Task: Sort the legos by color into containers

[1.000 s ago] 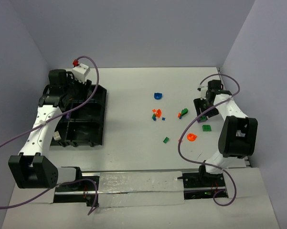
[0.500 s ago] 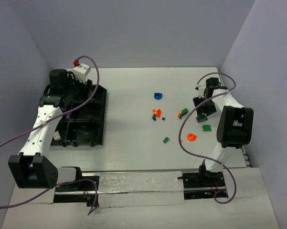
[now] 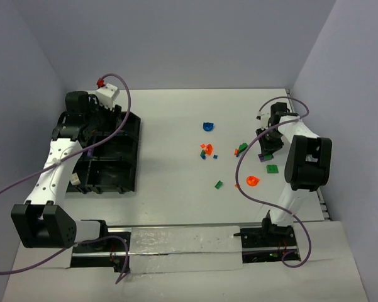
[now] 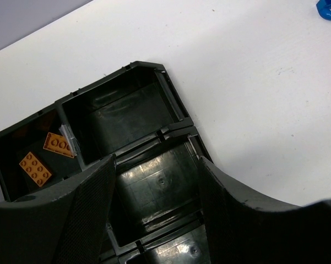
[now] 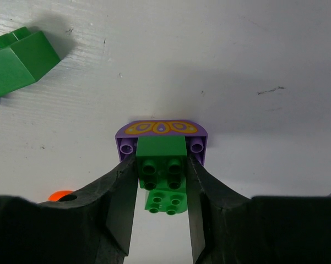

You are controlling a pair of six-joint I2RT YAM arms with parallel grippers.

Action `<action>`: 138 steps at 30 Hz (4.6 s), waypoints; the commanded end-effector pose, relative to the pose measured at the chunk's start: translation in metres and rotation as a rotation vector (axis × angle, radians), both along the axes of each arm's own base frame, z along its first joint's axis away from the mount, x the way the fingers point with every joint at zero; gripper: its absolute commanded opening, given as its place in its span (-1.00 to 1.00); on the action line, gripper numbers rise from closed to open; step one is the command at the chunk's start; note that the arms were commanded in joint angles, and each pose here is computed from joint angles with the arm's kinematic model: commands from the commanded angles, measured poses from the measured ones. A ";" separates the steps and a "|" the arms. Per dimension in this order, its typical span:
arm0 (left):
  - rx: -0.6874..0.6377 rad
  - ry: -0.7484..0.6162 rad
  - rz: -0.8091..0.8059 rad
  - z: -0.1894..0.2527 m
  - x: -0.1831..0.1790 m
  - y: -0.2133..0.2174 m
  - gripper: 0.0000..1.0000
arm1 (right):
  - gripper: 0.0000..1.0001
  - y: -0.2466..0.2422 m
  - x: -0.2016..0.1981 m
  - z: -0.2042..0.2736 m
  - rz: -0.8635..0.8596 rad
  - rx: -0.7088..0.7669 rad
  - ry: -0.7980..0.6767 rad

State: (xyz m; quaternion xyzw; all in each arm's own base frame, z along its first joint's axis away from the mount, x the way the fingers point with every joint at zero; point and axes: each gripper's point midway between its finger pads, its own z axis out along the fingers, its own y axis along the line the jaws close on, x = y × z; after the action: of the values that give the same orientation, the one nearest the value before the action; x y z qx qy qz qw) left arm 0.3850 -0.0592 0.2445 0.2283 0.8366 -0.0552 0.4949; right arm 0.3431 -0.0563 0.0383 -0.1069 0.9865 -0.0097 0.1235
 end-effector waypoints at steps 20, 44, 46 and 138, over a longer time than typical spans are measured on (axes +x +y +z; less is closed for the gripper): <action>-0.274 -0.131 -0.508 0.050 -0.044 -0.111 0.81 | -1.00 0.301 0.045 0.222 0.474 1.027 -0.216; -0.203 -0.294 -0.666 0.047 -0.034 -0.197 0.75 | -1.00 0.385 0.023 0.257 0.524 1.434 0.076; -0.196 -0.293 -0.657 0.045 -0.030 -0.197 0.73 | -1.00 0.386 0.022 0.258 0.532 1.433 0.072; -0.037 0.193 0.530 -0.087 -0.010 0.168 -0.10 | -1.00 0.322 0.057 0.211 0.526 0.928 -0.283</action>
State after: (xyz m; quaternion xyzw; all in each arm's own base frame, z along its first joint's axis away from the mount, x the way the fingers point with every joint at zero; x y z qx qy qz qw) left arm 0.3587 0.1043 0.1511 -0.0130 0.9223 0.0379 0.3845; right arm 0.4005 0.2633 0.2179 -0.2527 0.8197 0.4512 0.2463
